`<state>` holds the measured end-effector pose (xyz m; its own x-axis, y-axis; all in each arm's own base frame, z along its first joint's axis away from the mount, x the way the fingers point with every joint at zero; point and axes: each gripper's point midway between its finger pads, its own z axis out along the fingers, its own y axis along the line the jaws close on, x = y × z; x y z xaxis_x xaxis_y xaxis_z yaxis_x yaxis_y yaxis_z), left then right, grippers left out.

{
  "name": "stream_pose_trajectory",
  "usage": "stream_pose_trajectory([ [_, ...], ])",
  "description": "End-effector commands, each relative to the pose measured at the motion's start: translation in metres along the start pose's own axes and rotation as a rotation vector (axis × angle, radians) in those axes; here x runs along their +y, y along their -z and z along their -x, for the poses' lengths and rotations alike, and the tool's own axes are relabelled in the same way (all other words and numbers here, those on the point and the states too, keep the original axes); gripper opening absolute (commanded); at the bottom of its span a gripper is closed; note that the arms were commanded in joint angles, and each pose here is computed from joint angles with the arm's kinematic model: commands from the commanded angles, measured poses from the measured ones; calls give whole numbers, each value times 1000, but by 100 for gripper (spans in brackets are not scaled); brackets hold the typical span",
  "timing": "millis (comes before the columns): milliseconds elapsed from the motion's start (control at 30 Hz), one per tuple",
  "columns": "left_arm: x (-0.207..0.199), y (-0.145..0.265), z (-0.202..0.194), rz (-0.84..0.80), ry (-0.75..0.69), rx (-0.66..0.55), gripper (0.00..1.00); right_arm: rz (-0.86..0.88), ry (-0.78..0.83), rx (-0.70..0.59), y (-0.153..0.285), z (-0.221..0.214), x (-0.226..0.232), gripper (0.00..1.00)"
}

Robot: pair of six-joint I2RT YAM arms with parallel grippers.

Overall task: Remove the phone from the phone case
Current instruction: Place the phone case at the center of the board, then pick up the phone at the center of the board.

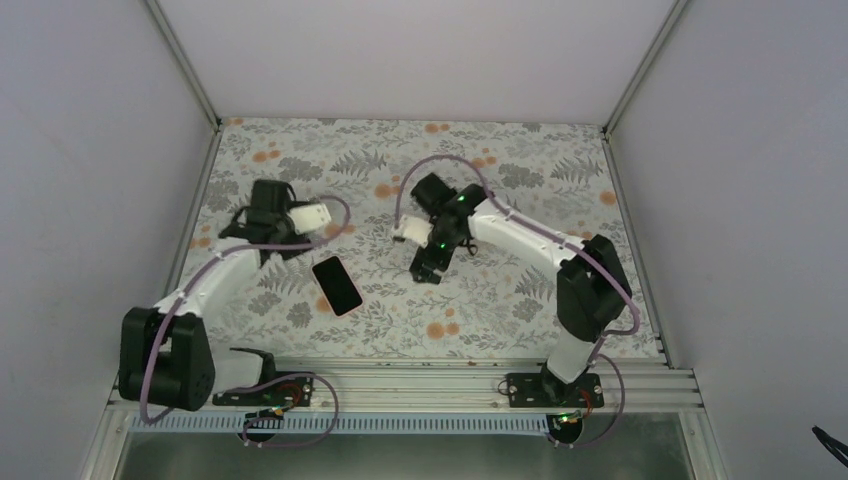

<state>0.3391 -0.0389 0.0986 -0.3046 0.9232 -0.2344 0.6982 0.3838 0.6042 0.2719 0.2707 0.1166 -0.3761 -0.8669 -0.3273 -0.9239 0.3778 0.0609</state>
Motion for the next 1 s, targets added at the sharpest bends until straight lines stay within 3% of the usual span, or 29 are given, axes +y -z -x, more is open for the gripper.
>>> stream_pose_trajectory([
  [0,32,49,18,-103,146,-148,100,46,113,-27,-9,15,36,100],
  [267,147,108,-13,-26,501,-286,100,179,118,-139,-38,77,78,100],
  [433,186,127,-50,-10,684,-321,100,197,41,-185,-66,130,85,100],
  [667,185,126,-84,62,717,-259,100,26,219,-296,-87,176,120,100],
  [833,181,129,-92,86,713,-239,100,-126,354,-299,-115,180,150,100],
  [967,181,130,-94,87,714,-244,100,-283,423,-293,-131,175,148,100],
])
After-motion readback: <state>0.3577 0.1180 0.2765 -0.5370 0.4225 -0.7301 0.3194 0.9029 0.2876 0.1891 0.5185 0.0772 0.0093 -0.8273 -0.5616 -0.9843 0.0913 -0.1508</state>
